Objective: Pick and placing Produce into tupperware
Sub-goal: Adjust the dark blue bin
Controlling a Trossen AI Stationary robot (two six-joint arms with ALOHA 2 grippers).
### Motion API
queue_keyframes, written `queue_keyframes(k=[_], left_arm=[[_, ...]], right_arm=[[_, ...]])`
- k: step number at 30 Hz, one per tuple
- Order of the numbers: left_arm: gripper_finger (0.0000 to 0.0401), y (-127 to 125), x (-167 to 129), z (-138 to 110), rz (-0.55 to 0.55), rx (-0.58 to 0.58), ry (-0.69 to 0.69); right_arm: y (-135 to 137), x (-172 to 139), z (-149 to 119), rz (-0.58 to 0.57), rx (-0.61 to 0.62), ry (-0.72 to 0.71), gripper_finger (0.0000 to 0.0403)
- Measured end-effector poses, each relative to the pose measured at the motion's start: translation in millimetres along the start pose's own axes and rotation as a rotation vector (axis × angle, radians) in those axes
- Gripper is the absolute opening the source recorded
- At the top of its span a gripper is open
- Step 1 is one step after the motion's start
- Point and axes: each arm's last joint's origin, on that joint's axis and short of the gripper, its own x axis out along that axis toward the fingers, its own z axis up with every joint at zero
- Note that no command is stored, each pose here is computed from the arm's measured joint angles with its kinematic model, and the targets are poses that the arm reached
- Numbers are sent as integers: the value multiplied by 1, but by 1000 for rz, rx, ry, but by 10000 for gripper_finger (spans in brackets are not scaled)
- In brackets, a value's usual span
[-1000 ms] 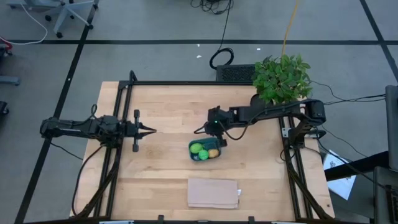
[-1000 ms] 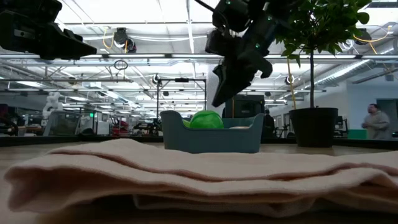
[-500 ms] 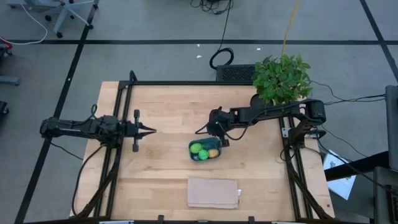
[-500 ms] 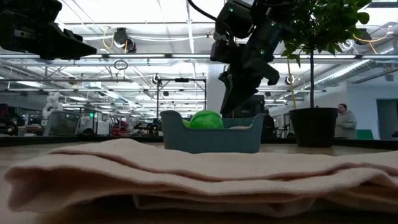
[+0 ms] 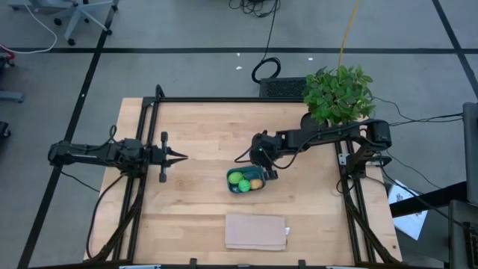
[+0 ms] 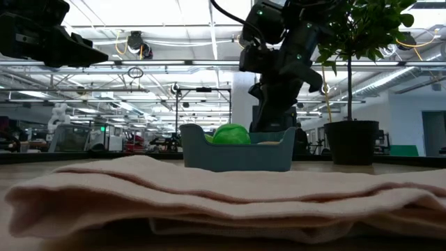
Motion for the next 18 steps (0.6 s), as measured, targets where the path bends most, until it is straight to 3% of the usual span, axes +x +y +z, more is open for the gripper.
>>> queue_keyframes(k=[18], left_arm=[[26, 0, 0, 0, -1, 0, 3]], right_arm=[[0, 1, 1, 5, -16, -10, 0]])
